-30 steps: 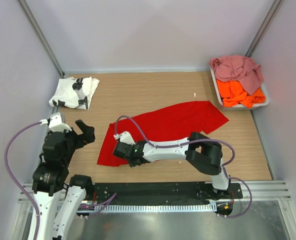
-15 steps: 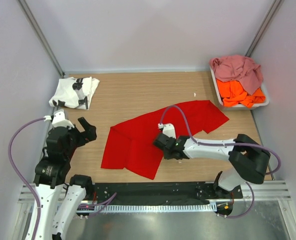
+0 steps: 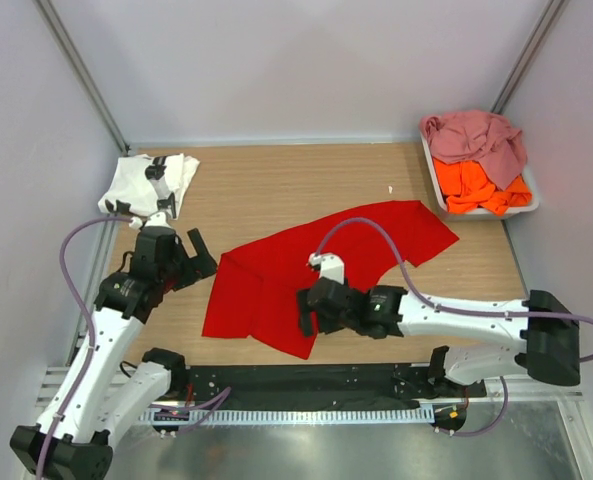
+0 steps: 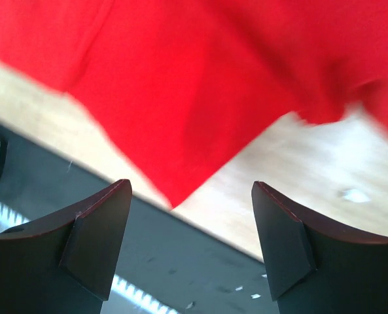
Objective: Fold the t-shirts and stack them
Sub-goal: Flatten the tshirt out
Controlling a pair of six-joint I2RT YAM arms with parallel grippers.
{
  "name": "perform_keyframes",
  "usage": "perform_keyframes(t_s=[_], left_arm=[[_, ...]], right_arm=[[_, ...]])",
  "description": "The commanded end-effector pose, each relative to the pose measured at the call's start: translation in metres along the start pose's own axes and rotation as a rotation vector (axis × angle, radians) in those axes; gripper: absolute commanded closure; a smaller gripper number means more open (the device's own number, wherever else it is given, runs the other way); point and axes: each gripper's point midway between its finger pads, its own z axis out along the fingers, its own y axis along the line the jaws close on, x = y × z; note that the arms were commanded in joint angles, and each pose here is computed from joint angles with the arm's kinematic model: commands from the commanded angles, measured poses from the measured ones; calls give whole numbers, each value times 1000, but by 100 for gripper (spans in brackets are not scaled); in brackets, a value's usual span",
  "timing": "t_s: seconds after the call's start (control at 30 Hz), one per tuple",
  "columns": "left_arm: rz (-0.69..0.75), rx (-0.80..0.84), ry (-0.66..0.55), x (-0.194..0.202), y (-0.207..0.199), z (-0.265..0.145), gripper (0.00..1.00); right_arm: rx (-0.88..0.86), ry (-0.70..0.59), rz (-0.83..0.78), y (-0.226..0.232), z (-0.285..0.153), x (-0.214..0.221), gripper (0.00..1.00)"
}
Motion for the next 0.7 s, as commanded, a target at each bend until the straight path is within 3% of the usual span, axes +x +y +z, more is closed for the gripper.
perform_keyframes(t_s=[0.0,0.17,0.5,0.6,0.67], left_arm=[[-100,21,39,9,-11,2,0],[-101,-34,96,42,-12,16,0],[-88,-43,113,69,-12,30,0],[-102,-53,74,65,-7,29,0],[-115,-54,57,64,-5,28,0]], right_arm=[[-75,102,43,33,9,39,20],[-11,182,-13,41,29,83,20],[27,216,-26,41,44,103,25],[35,221,-31,42,50,106,32],[33,236,-30,41,54,111,41]])
